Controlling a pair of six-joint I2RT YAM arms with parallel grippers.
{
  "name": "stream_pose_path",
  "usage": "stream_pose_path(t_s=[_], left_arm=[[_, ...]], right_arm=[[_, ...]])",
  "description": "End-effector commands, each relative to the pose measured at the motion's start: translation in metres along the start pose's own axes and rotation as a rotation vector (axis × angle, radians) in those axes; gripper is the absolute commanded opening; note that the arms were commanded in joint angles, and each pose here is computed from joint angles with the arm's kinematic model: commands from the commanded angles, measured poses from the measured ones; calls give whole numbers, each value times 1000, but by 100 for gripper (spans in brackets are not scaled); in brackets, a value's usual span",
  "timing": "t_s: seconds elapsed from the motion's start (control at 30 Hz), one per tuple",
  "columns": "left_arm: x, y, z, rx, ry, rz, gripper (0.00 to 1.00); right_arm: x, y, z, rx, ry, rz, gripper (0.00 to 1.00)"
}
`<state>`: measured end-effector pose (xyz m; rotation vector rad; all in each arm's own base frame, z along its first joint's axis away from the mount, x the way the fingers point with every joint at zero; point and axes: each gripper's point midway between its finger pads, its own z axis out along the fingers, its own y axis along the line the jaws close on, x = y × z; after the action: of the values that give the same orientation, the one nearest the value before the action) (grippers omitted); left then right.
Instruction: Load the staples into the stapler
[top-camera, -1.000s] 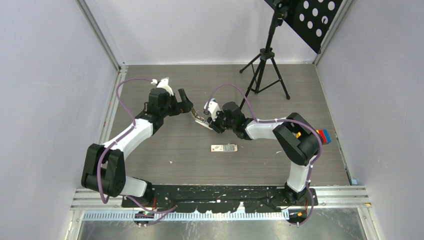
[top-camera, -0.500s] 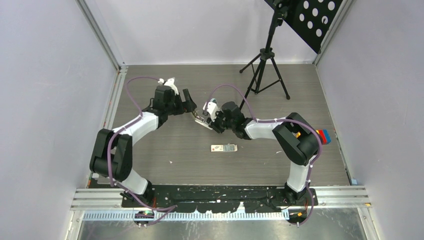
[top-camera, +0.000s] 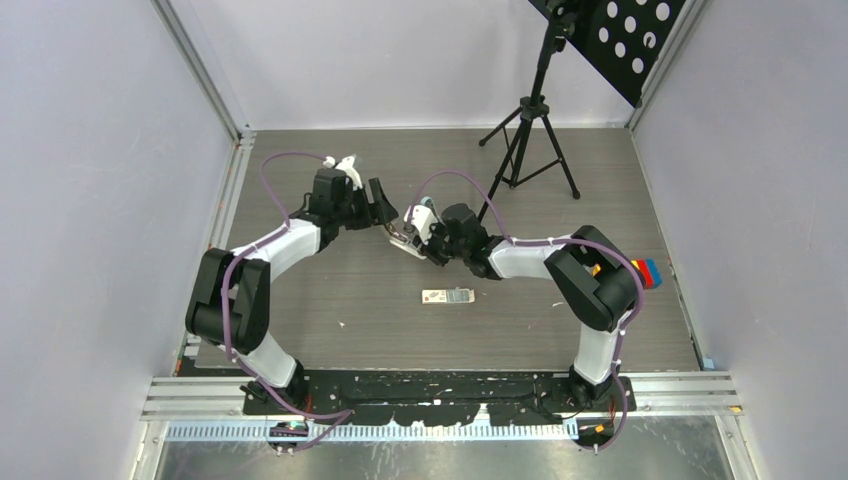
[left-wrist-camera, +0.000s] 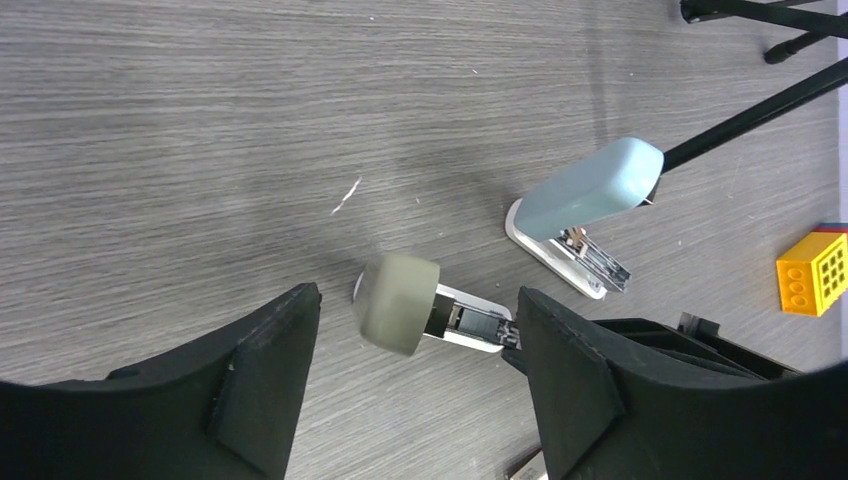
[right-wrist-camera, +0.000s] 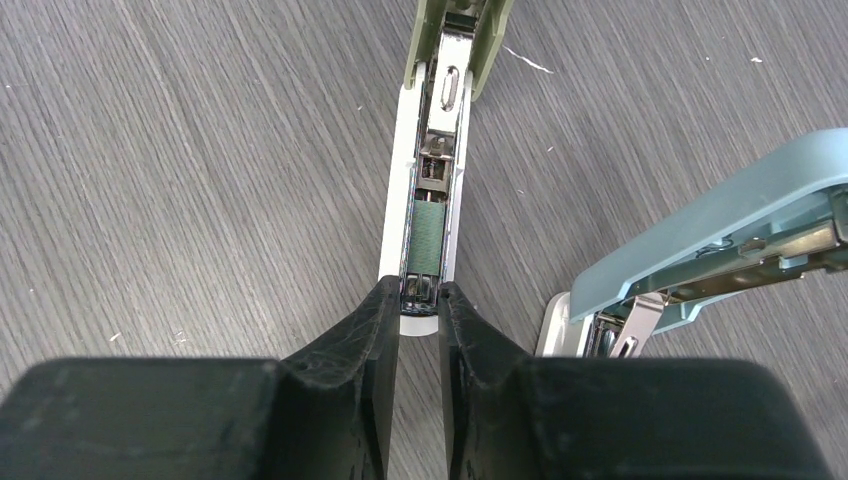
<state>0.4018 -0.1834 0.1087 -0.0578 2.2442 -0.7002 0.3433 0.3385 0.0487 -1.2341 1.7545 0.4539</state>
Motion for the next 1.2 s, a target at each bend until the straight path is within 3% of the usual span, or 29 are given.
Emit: stream_pose_path(t_s=[0.0, 0.2, 0.33, 0.8, 1.0, 1.17], left_arm=[[-16, -21, -4, 82, -23, 22, 71], [-4, -32, -10, 109, 11, 41, 53], [6, -45, -14, 131, 28, 80, 49], [52, -93, -27, 222, 106, 113, 51], [56, -94, -31, 225, 98, 77, 54], [34, -87, -47, 161, 4, 108, 60]], right_arm=[[5, 10, 5, -34, 27, -3, 22], [4, 11, 5, -37, 26, 2, 19], [3, 12, 6, -39, 23, 7, 18], [-4, 12, 5, -34, -14, 33, 19], [-12, 9, -1, -18, -26, 48, 30], [-21, 7, -16, 5, -18, 87, 38]])
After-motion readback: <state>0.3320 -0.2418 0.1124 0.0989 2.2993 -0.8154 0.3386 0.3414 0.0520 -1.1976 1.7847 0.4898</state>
